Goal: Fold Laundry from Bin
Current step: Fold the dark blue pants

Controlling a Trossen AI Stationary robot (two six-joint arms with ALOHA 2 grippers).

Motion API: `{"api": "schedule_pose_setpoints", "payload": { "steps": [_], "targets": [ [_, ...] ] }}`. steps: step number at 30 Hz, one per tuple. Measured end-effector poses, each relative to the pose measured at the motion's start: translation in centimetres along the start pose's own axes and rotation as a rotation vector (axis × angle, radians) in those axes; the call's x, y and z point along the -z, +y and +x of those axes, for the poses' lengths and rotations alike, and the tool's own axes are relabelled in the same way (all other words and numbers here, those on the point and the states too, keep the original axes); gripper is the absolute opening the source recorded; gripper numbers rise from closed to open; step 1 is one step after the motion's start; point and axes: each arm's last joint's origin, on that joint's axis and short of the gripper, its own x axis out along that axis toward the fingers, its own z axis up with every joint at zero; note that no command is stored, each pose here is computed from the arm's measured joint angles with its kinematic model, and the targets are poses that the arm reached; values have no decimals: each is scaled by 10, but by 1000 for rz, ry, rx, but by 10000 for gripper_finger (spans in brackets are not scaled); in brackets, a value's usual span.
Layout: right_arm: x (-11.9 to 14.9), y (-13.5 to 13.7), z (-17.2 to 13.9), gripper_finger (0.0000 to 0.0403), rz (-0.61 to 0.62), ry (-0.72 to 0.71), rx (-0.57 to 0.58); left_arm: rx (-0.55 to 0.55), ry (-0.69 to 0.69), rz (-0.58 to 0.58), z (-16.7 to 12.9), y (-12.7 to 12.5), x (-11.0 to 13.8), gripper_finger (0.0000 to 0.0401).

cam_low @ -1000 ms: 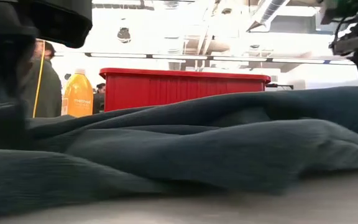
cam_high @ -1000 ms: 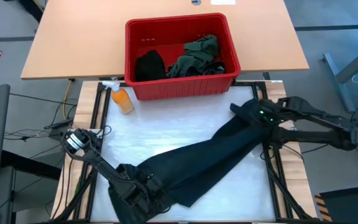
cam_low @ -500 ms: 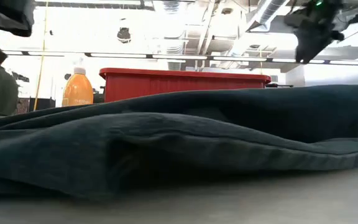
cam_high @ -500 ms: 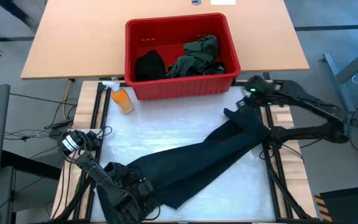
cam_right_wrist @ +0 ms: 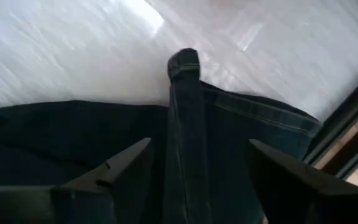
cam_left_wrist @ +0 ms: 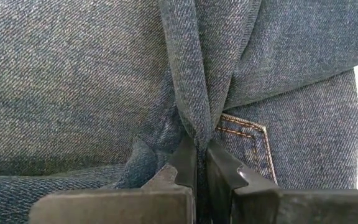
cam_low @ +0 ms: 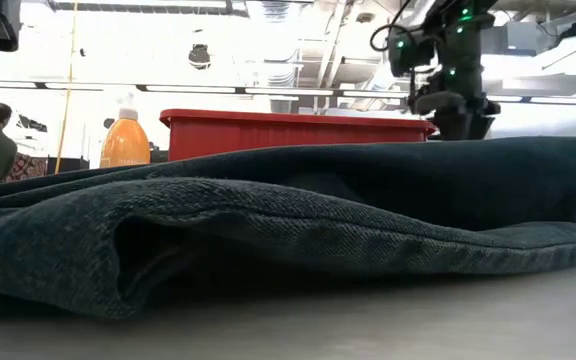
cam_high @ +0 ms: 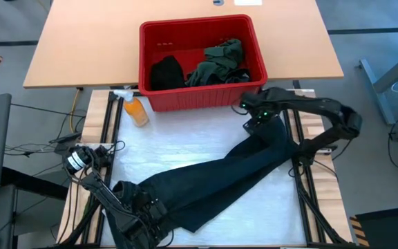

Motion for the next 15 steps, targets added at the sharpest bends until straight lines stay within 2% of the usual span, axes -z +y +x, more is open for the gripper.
{"api": "schedule_pose_setpoints", "payload": {
  "steps": [7,15],
  "targets": [
    [-6,7,27,286,-55,65,26,23,-5,-11,0,-2,0,0],
    [7,-1,62,282,-34,142,-7,28,-19,-37,0,-3,0,0]
  ]
}}
